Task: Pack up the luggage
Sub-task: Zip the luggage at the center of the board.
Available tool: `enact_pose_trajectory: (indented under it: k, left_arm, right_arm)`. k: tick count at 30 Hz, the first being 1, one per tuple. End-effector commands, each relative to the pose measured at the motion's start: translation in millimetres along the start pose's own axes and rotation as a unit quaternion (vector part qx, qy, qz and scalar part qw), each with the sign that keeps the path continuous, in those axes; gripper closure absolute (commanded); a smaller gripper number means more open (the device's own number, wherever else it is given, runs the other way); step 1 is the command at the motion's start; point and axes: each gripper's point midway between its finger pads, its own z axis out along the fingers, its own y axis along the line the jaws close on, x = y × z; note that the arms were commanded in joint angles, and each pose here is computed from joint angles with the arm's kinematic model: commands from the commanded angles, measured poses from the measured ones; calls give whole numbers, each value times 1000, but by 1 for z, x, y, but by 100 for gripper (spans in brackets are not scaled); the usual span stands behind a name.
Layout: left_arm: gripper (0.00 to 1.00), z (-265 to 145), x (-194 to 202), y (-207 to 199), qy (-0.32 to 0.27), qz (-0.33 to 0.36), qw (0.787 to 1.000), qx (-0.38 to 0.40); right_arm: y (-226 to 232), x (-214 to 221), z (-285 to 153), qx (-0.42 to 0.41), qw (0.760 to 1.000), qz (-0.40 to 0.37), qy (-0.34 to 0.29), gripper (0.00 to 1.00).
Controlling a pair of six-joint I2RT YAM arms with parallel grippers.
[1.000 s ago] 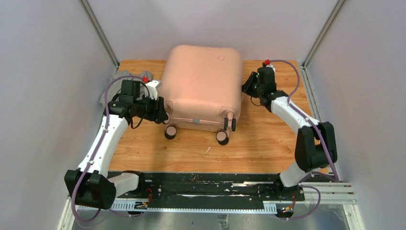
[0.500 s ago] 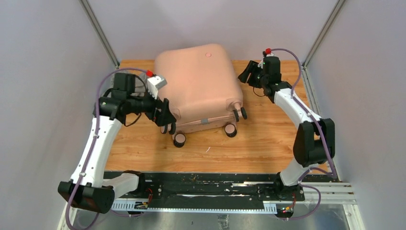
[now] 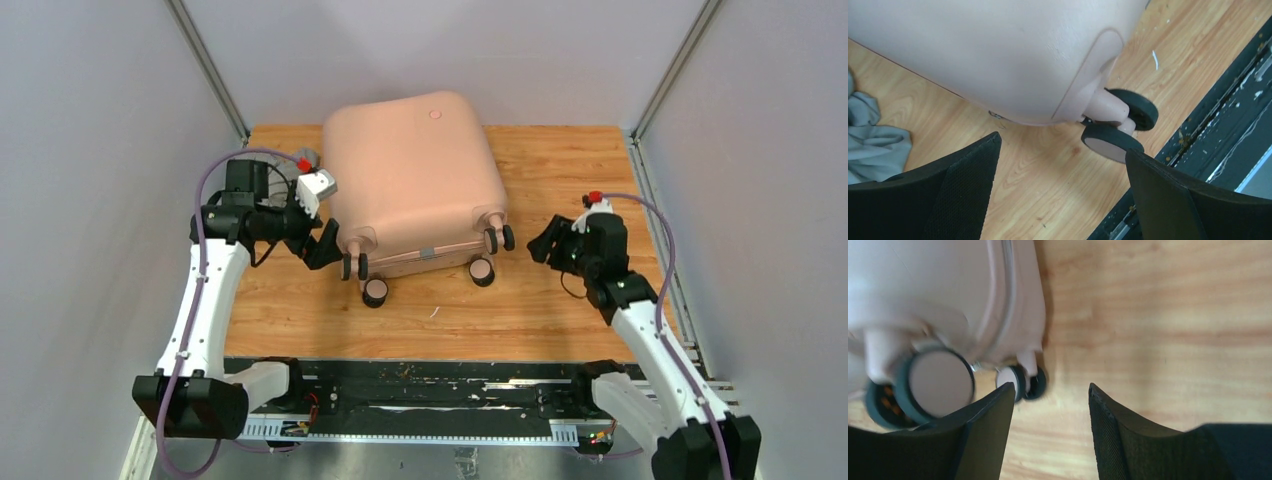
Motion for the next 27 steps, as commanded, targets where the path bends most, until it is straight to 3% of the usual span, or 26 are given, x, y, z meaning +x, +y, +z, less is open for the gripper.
enact_pose_trajectory:
  k: [1,5,10,18,27]
  left_arm:
    - [0,3,26,-7,21,53,998,15]
    - [0,9,47,-1,48,100,994,16]
    - [0,18,46,9,64,88,994,23]
    - [0,50,18,-10,37,64,994,77]
    - [0,49,-26,-33,-25,63,989,130]
  right_arm:
    - [-13,49,-27,-5,999,1,46,41]
    - [-6,80,-37,-38,996,29,81,41]
    - [20,96,-31,-108,987,62,102,41]
    - [84,44,-11,-233,966,101,45,40]
    - [80,-7,38,-196,974,111,33,41]
